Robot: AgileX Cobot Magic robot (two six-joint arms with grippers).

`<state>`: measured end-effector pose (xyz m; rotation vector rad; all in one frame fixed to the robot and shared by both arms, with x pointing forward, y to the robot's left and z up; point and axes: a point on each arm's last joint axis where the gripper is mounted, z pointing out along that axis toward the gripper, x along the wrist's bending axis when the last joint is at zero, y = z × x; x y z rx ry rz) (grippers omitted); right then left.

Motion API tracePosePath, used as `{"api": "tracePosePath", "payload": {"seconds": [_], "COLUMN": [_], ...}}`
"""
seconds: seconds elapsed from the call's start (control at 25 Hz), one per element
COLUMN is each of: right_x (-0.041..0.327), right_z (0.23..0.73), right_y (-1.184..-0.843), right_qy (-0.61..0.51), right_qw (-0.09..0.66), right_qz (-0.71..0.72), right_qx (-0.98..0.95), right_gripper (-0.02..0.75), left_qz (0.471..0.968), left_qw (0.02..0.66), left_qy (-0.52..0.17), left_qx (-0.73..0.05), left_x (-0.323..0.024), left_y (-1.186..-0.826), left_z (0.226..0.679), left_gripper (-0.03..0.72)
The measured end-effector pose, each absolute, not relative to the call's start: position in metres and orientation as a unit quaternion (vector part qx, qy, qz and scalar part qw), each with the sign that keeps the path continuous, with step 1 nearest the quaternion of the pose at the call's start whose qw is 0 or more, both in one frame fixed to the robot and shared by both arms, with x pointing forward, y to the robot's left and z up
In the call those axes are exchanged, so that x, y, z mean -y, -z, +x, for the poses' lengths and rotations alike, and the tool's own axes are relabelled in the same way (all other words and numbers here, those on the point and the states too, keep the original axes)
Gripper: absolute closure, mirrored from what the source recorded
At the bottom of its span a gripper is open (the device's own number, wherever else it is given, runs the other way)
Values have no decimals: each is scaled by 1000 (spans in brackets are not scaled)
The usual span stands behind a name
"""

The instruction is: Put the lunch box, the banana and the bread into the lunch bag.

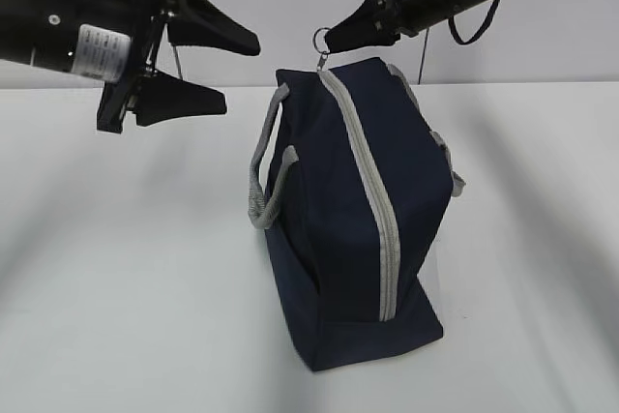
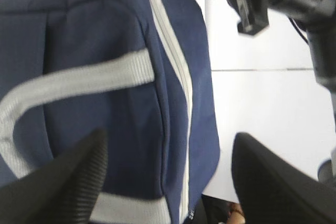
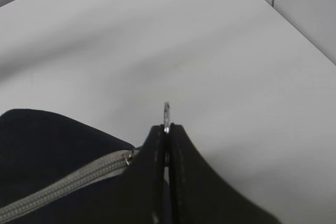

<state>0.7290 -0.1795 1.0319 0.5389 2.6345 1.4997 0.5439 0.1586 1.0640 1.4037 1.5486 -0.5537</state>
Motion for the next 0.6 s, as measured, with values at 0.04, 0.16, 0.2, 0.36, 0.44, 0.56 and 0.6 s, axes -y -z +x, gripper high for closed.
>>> {"api": "tracePosePath", "payload": {"seconds": [0.04, 0.16, 0.2, 0.36, 0.44, 0.56, 0.6], "right_x": [180, 180, 180, 180, 181, 181, 181], "right_z": [729, 729, 730, 730, 730, 730, 730], "right_y": [-1032, -1030, -1029, -1026, -1026, -1025, -1025], "right_qy": [-487, -485, -484, -475, -471, -466, -464], "right_qw": [34, 39, 42, 58, 65, 73, 75], "right_qz": [171, 161, 155, 124, 111, 97, 94], "right_qx": [-856, -859, -860, -869, -872, -876, -878], "right_gripper": [754, 754, 754, 754, 754, 754, 754], "left_qz": [572, 569, 567, 566, 571, 576, 580], "left_qw": [469, 464, 462, 457, 453, 448, 445], "left_qy": [225, 225, 225, 226, 227, 233, 233], "left_qx": [-634, -641, -643, -648, -646, -643, -641], "left_x": [-157, -152, -151, -141, -134, -121, -117], "left_y": [-1063, -1056, -1054, -1045, -1041, -1036, -1035], "left_z": [551, 574, 581, 606, 614, 624, 626], "left_gripper": [195, 200, 202, 202, 202, 202, 202]}}
